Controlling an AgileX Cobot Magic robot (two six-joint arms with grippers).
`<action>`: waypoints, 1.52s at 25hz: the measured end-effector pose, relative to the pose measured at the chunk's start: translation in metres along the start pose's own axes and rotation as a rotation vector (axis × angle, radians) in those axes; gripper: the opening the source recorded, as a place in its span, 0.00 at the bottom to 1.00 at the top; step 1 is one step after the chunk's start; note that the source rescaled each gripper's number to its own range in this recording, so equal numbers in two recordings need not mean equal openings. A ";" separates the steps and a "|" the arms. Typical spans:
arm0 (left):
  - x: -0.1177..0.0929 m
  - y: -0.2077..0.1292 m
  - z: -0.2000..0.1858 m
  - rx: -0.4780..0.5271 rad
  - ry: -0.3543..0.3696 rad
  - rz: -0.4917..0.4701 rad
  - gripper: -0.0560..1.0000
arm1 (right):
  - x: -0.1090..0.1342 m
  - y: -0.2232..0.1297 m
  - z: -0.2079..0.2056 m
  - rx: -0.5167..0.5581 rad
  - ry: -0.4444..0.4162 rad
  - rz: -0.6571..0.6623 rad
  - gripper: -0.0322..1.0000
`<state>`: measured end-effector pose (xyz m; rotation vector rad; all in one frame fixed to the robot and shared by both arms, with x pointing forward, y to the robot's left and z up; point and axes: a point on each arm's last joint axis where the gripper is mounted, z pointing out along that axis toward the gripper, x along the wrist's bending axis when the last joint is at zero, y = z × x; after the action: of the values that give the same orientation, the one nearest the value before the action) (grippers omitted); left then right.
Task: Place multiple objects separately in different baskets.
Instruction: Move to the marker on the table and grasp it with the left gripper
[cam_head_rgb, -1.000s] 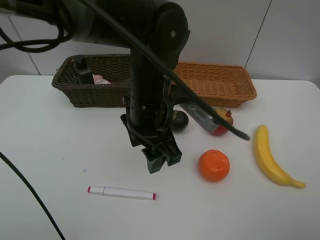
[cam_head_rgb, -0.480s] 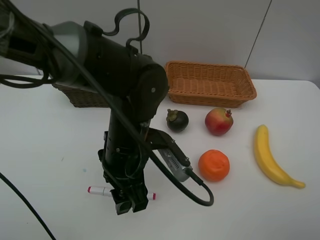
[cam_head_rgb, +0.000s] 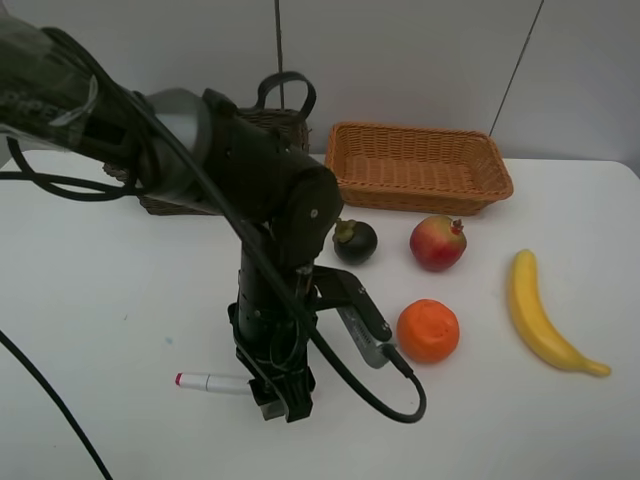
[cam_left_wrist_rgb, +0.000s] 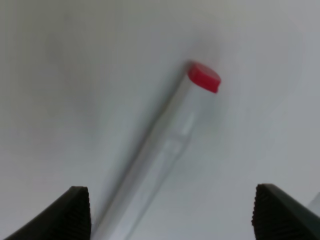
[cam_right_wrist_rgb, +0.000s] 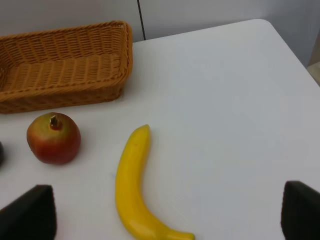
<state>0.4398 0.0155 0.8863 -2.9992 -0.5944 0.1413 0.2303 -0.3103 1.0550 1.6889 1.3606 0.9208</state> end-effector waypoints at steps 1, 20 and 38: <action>0.000 0.001 0.002 0.000 0.002 0.004 0.82 | 0.000 0.000 0.000 0.000 0.000 0.000 0.99; 0.000 0.003 0.015 0.016 -0.020 0.025 0.82 | 0.000 0.000 0.000 0.000 0.000 0.000 0.99; 0.011 0.003 0.015 0.020 0.075 0.157 0.82 | 0.000 0.000 0.000 0.000 0.000 0.000 0.99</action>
<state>0.4496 0.0182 0.8704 -3.0136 -0.3476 0.0440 0.2303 -0.3103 1.0550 1.6889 1.3606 0.9208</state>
